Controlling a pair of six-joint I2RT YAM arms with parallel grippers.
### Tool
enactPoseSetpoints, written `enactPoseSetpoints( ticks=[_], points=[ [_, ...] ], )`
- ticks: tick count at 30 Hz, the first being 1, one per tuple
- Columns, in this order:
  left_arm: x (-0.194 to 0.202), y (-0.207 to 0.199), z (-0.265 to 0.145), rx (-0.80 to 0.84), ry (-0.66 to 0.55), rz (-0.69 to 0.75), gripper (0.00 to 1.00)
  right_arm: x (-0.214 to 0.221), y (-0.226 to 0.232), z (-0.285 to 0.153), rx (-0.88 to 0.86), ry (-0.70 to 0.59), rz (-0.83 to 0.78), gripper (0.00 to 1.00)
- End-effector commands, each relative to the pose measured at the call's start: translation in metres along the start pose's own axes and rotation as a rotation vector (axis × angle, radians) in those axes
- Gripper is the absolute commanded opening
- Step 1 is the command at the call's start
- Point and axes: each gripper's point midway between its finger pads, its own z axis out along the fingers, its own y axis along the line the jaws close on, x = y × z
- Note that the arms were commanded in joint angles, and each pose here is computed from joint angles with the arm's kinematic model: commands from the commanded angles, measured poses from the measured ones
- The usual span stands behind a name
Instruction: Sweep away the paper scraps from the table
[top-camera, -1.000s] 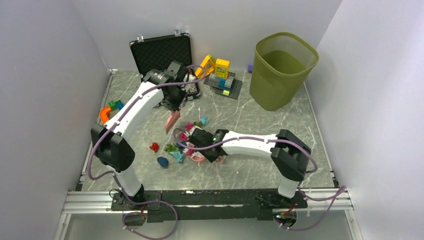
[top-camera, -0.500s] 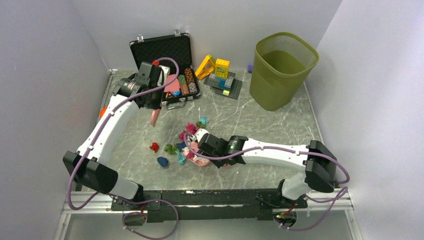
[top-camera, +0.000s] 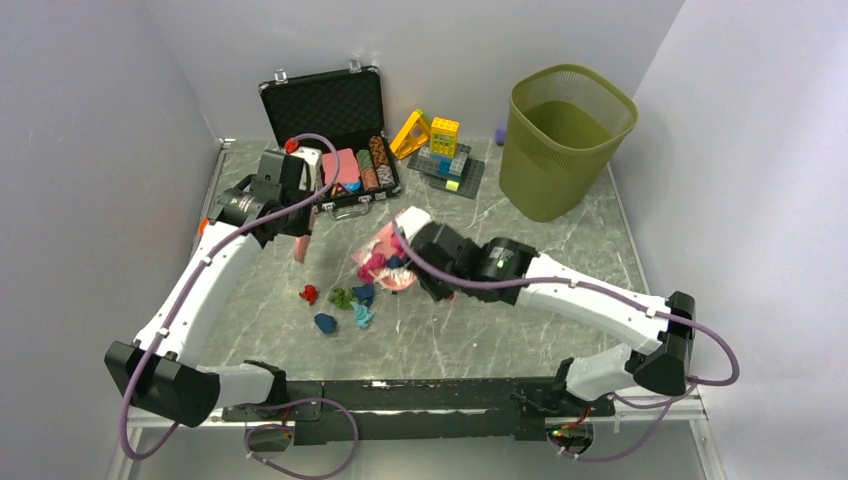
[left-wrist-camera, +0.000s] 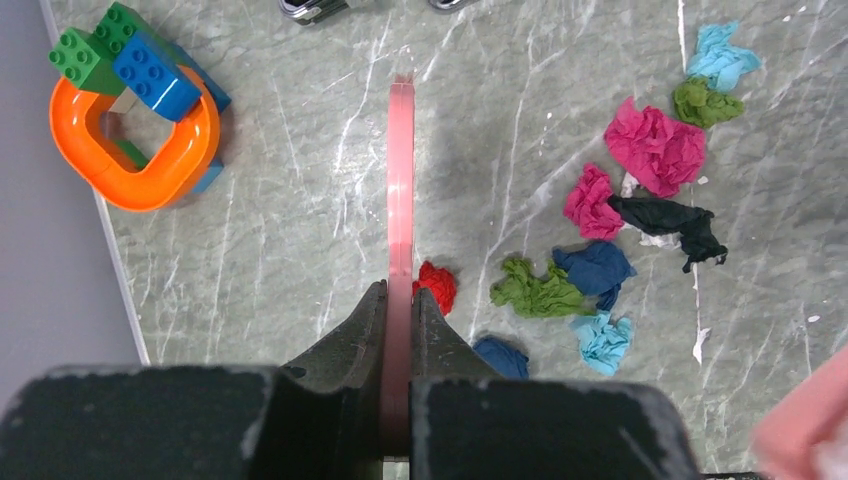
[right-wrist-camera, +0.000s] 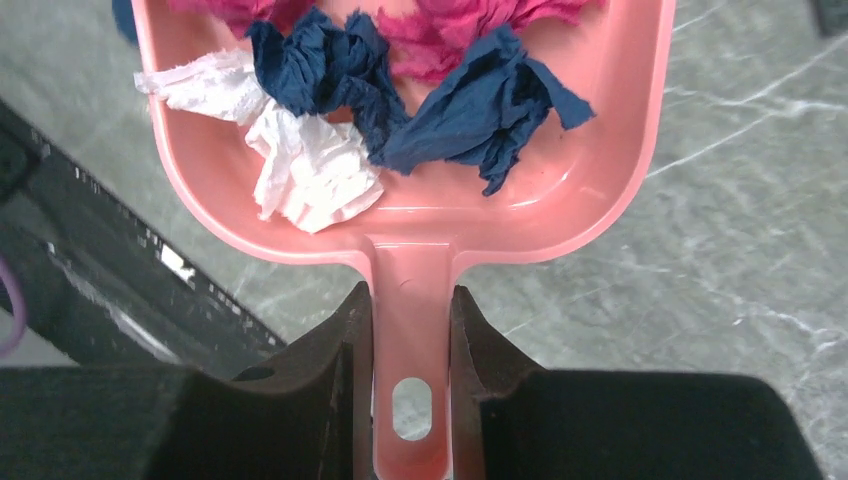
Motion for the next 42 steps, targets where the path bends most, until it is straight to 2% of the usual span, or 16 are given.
enactPoseSetpoints(
  ticks=[1,10,18,23,28,36,38,42],
  points=[
    [-0.014,-0.005,-0.005,0.037,-0.103,-0.044,0.0,-0.042,-0.046,-0.032,0.062,-0.084,0.105,0.0],
    [0.005,-0.014,0.005,0.082,-0.077,-0.019,0.0,-0.101,-0.162,-0.064,0.259,-0.135,0.381,0.0],
    [0.013,-0.016,0.007,0.093,-0.082,-0.016,0.0,-0.137,-0.263,-0.088,0.28,-0.276,0.666,0.0],
    [0.012,-0.006,0.002,0.048,-0.131,-0.047,0.0,-0.149,-0.312,-0.1,0.114,-0.437,0.871,0.0],
    [0.009,0.005,-0.006,-0.004,-0.201,-0.078,0.0,-0.151,-0.347,-0.121,-0.121,-0.603,1.095,0.0],
    [0.012,0.003,-0.003,0.005,-0.199,-0.078,0.0,-0.145,-0.347,-0.136,-0.531,-0.788,1.321,0.0],
    [0.012,0.002,-0.002,0.01,-0.196,-0.077,0.0,-0.146,-0.348,-0.149,-0.619,-0.87,1.316,0.0],
    [0.012,0.004,-0.003,0.001,-0.202,-0.081,0.0,-0.14,-0.348,-0.158,-0.704,-0.909,1.346,0.0]
  ],
)
